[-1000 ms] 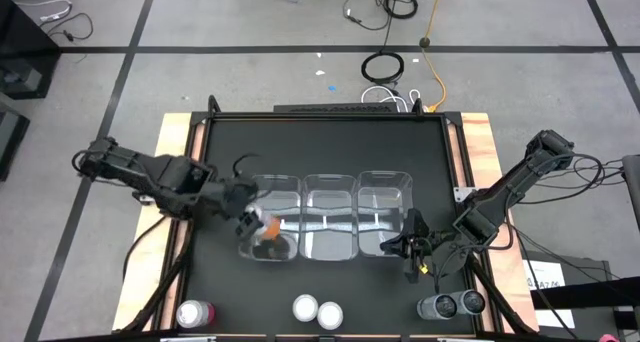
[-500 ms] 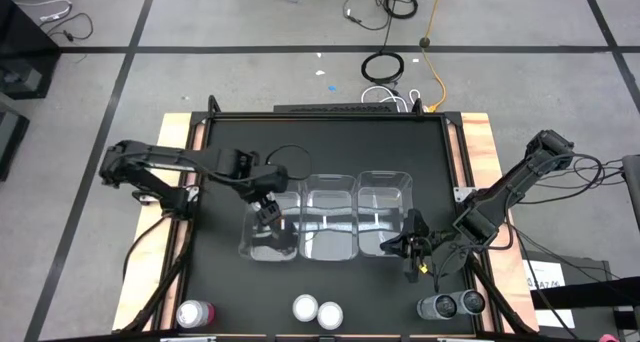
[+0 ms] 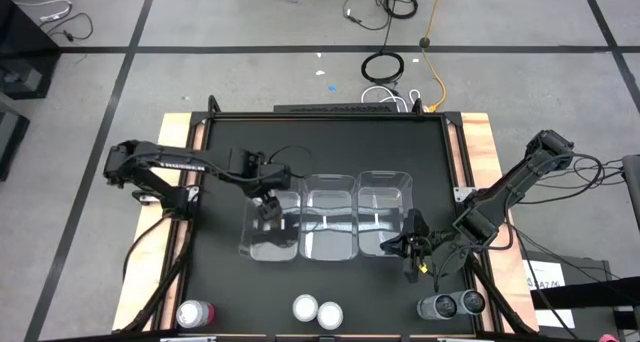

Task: Sort soda cans
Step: Put the left orange soda can into the left transparent bin

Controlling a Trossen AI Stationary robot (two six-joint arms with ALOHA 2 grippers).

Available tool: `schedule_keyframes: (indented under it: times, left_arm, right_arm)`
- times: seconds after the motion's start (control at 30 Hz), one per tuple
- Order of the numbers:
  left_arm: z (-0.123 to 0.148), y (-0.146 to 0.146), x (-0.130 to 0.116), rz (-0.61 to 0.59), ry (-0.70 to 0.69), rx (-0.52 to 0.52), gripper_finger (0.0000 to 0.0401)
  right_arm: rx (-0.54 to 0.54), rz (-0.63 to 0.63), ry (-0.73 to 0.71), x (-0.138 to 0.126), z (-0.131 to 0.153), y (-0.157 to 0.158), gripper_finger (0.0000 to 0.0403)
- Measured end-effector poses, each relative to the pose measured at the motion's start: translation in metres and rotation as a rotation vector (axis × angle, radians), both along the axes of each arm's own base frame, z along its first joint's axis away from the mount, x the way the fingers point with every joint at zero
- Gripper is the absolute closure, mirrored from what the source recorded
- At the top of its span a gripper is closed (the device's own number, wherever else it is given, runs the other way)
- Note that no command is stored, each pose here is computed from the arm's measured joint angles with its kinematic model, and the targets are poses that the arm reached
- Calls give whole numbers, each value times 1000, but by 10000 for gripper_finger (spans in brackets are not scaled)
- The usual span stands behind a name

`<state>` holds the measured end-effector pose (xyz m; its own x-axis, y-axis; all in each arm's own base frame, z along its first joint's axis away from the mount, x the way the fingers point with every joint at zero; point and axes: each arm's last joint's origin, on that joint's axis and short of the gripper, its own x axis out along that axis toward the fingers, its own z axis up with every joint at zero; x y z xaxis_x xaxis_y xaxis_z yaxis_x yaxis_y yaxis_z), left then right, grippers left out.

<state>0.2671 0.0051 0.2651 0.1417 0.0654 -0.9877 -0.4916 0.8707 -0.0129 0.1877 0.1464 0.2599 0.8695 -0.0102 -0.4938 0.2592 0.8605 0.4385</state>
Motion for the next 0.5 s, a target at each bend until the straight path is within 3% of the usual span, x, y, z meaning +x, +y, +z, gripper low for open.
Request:
schedule_keyframes:
  times: [0.5]
  left_arm:
    - [-33, 7, -3, -21, -4, -17, 80]
  right_arm:
    - [10, -9, -1, 0, 0, 0, 403]
